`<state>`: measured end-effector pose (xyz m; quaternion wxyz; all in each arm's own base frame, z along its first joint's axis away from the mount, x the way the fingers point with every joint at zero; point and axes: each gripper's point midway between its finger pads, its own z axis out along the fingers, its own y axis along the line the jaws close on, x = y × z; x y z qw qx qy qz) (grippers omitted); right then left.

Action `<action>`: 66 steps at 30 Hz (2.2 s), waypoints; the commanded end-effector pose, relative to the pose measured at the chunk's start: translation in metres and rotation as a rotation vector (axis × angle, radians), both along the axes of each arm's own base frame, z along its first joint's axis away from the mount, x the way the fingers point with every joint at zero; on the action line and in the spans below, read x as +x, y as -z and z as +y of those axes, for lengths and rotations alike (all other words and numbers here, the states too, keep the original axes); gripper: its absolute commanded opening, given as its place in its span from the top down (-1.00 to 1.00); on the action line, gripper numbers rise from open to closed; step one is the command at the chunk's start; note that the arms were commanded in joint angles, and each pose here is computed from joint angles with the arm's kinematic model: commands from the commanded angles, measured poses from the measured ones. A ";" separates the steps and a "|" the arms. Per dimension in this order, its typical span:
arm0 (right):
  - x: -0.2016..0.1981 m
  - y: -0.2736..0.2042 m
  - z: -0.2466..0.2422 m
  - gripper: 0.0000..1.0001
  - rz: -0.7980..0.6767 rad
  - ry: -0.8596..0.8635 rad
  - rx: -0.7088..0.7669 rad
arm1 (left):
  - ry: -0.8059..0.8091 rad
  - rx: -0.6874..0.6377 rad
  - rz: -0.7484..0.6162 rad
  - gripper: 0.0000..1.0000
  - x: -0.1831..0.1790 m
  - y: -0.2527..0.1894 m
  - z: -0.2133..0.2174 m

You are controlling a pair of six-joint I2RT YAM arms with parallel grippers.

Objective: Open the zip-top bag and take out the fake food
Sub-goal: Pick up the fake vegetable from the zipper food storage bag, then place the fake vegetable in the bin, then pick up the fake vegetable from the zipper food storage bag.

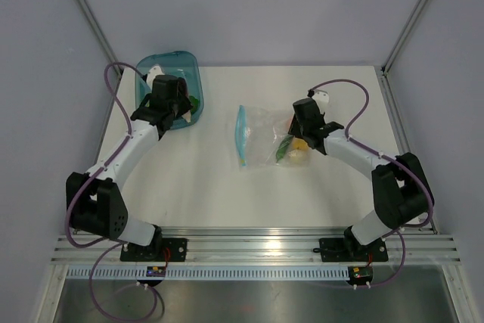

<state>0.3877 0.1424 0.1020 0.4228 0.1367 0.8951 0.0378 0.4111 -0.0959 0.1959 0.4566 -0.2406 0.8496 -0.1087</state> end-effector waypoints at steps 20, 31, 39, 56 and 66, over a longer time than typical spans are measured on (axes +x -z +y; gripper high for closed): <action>-0.001 -0.048 0.021 -0.83 -0.122 -0.063 0.173 | -0.257 -0.028 -0.103 0.25 0.095 -0.013 0.078; -0.004 -0.053 0.027 -0.84 -0.135 -0.085 0.213 | -0.306 -0.074 -0.062 -0.12 0.099 0.016 0.093; -0.004 -0.055 0.027 -0.84 -0.141 -0.091 0.215 | -0.313 -0.090 -0.051 -0.69 0.097 0.023 0.095; -0.005 -0.055 0.028 -0.84 -0.139 -0.102 0.212 | -0.286 -0.270 -0.026 -0.97 0.062 -0.004 0.081; -0.005 -0.053 0.024 -0.84 -0.141 -0.092 0.191 | -0.165 -0.412 -0.019 -0.75 0.021 0.001 0.020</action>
